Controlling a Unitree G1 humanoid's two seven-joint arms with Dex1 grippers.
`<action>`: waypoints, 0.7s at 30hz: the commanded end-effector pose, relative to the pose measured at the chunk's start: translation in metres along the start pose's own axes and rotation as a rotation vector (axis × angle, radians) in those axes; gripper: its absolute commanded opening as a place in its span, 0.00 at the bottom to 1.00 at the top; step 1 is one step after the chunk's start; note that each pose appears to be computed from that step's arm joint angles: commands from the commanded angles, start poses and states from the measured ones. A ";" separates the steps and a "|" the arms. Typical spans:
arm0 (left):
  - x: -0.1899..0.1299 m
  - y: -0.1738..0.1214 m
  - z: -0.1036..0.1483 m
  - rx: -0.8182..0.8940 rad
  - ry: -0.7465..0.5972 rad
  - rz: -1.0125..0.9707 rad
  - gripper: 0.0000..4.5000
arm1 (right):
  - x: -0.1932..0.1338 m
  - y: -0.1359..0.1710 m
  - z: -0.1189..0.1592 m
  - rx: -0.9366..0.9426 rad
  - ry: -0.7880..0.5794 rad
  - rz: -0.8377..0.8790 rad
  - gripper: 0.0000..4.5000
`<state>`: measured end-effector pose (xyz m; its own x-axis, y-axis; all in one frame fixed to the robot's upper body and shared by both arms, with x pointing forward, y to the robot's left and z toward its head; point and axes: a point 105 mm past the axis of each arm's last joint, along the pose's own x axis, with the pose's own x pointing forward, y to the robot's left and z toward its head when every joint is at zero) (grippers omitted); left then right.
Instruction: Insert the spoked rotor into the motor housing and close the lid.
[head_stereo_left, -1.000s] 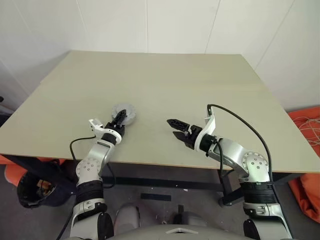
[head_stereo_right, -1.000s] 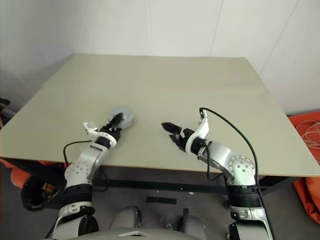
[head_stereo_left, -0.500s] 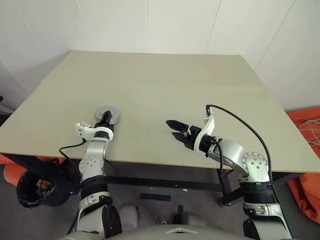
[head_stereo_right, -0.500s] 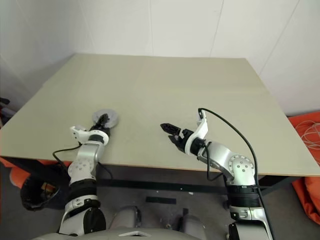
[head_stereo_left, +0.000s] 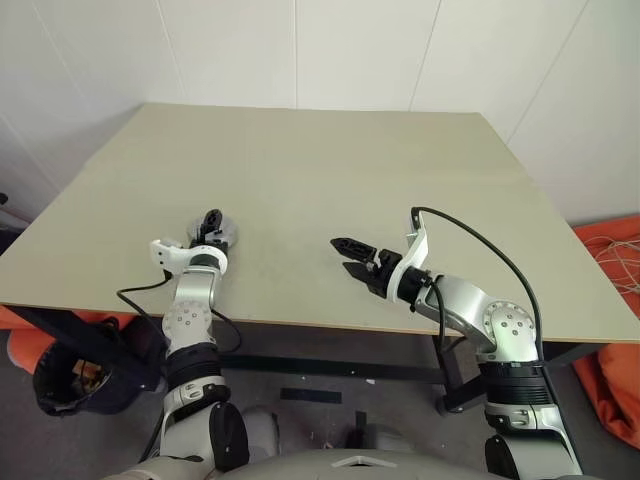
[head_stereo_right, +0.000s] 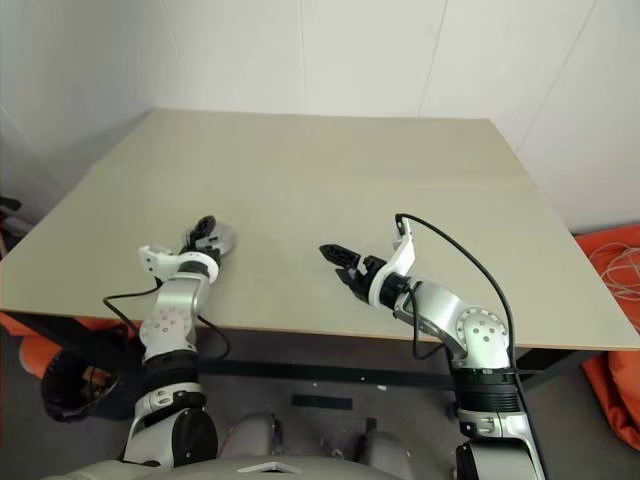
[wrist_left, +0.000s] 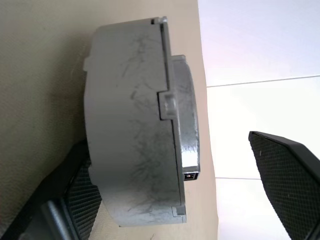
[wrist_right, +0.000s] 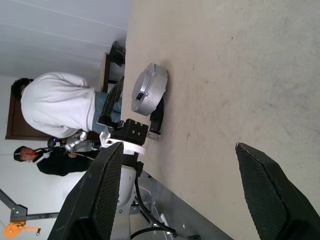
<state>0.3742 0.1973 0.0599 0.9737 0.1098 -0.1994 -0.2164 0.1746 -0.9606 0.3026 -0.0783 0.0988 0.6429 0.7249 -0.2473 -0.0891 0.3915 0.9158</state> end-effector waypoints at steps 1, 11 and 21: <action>-0.005 -0.015 -0.001 0.036 0.028 -0.025 0.99 | 0.000 0.017 0.003 -0.036 -0.005 0.052 0.90; -0.041 0.005 0.001 0.109 0.131 0.111 0.99 | 0.003 0.019 0.000 -0.029 0.001 0.064 0.90; -0.065 -0.011 -0.003 0.297 0.287 0.036 0.99 | -0.006 0.019 0.005 -0.061 -0.034 0.051 0.90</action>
<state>0.3120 0.1930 0.0660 0.9180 -0.1079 -0.3816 -0.3106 0.4025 -0.8611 0.3007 -0.0744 0.1002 0.6390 0.7306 -0.2406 -0.0976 0.3872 0.9168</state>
